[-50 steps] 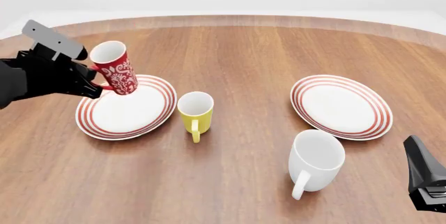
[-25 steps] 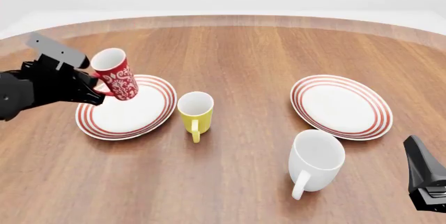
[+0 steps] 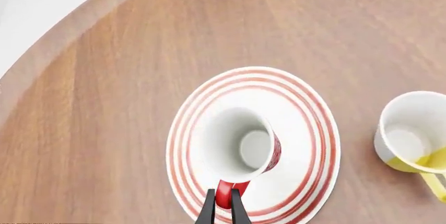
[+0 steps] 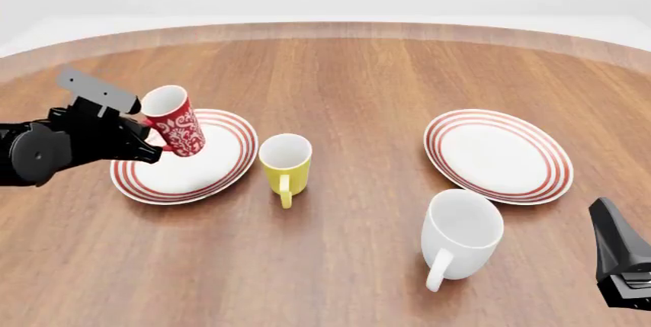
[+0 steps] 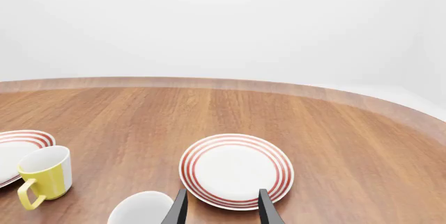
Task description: Put the red mug on the left plate.
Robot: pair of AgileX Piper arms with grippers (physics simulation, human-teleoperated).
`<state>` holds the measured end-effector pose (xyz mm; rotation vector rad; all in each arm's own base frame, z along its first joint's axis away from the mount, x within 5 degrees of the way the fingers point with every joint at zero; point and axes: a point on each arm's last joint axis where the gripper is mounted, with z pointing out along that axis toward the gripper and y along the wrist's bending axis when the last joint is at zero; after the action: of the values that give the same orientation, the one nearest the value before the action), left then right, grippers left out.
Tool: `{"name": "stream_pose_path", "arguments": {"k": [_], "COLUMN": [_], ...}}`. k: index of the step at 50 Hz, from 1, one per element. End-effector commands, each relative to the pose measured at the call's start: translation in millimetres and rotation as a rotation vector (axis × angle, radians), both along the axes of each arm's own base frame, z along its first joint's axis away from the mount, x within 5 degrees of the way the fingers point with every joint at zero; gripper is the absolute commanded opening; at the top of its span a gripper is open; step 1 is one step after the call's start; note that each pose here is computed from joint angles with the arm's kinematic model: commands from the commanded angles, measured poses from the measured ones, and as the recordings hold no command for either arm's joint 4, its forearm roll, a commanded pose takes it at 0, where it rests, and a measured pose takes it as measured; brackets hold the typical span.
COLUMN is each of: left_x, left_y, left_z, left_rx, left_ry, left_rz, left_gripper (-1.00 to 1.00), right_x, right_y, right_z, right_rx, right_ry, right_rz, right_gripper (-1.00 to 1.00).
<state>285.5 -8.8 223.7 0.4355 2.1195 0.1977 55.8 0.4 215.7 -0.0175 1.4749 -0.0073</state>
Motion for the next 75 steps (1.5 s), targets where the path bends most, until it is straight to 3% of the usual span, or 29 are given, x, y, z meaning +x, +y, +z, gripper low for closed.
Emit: {"name": "stream_pose_path", "arguments": {"k": [1, 20, 49, 50, 64, 75], "left_x": [6.0, 15.9, 16.6, 13.6, -0.2, -28.7], "left_y": [3.5, 18.0, 10.6, 5.6, 6.8, 15.0], "left_z": [-9.5, -31.8, -55.5, -55.4, -41.4, -24.6], "left_rx": [-0.01, -0.008, -0.061, -0.068, -0.066, -0.049], "left_ry": [-0.001, 0.023, 0.06, 0.065, 0.061, 0.056], "left_rz": [0.02, 0.067, 0.081, 0.07, 0.072, 0.091], "left_gripper": [-1.0, -1.0, -1.0, 1.0, 1.0, 1.0], "right_x": [0.0, 0.0, 0.0, 0.0, 0.0, -0.4], "right_y": [0.0, 0.0, 0.0, 0.0, 0.0, 0.1], "right_z": [0.0, 0.0, 0.0, 0.0, 0.0, 2.2], "right_rx": [0.0, 0.0, 0.0, 0.0, 0.0, 0.0], "right_ry": [0.0, 0.0, 0.0, 0.0, 0.0, 0.0], "right_rz": [0.0, 0.0, 0.0, 0.0, 0.0, 0.001], "right_gripper": [1.0, 1.0, 1.0, 1.0, 1.0, 1.0]}}
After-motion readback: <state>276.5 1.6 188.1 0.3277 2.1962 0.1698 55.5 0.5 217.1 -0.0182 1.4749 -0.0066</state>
